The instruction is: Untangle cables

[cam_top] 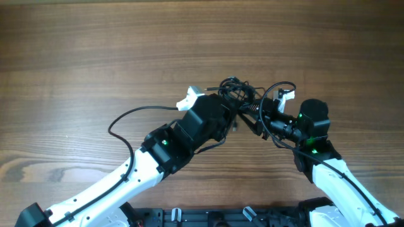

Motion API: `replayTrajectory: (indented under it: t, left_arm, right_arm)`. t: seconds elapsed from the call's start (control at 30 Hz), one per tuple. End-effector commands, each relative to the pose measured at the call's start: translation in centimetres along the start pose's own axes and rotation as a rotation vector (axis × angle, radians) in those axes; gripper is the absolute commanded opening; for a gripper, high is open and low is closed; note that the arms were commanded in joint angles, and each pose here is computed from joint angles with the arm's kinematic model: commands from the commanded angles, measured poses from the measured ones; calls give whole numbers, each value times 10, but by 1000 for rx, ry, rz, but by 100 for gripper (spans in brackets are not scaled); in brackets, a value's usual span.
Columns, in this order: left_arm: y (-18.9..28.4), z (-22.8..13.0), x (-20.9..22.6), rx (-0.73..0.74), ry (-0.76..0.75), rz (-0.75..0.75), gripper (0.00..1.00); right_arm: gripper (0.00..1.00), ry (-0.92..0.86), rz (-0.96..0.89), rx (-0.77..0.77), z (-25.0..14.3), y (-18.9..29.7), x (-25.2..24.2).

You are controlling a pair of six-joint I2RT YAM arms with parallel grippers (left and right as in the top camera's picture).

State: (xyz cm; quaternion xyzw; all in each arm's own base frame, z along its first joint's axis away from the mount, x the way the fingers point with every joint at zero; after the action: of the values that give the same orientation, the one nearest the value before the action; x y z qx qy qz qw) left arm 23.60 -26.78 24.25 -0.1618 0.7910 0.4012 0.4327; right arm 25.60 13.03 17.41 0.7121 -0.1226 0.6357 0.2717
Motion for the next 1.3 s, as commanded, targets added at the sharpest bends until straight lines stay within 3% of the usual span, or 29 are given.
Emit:
replayTrajectory:
  t: [0.0,0.1,0.27,0.43,0.63,0.8,0.97,1.13,1.27]
  left_arm:
    - [0,-19,8,115,-2,44,4]
    - [0,-14,6,117,-48,42,4]
    - [0,3,0,82,-368,20,4]
    - [0,16,-3,99,-829,7,4]
    - [2,26,0,160,-1094,10,4]
    - [4,11,5,297,-1274,-48,4]
    - [3,6,11,373,-1307,-59,4]
    - [5,8,21,407,-1289,-11,4]
    - [9,-1,24,493,-1293,-43,4]
  right_arm:
    - [41,19,-54,-235,26,4,-4]
    - [41,58,-119,-287,33,7,-14]
    - [52,335,-146,-177,27,11,-19]
    - [53,558,-6,22,17,25,-11]
    - [54,782,291,244,1,61,10]
    - [60,896,363,281,-6,61,31]
    - [70,1114,416,164,-9,53,60]
    - [74,1131,362,-30,10,50,68]
    - [74,1204,382,-36,6,48,71]
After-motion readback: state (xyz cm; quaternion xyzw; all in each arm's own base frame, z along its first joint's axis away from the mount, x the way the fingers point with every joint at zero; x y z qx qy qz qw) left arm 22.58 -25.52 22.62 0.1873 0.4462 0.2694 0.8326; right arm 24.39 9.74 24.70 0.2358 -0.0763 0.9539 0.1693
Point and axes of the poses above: each gripper's point midway between its finger pads, its own y axis back along the fingers, its own x axis along the line the jaws close on, z = x × y, the point moved 6 cm from there along y, back along the fingers, and after that the axes turned 9 degrees about y, right-handed, at the moved point
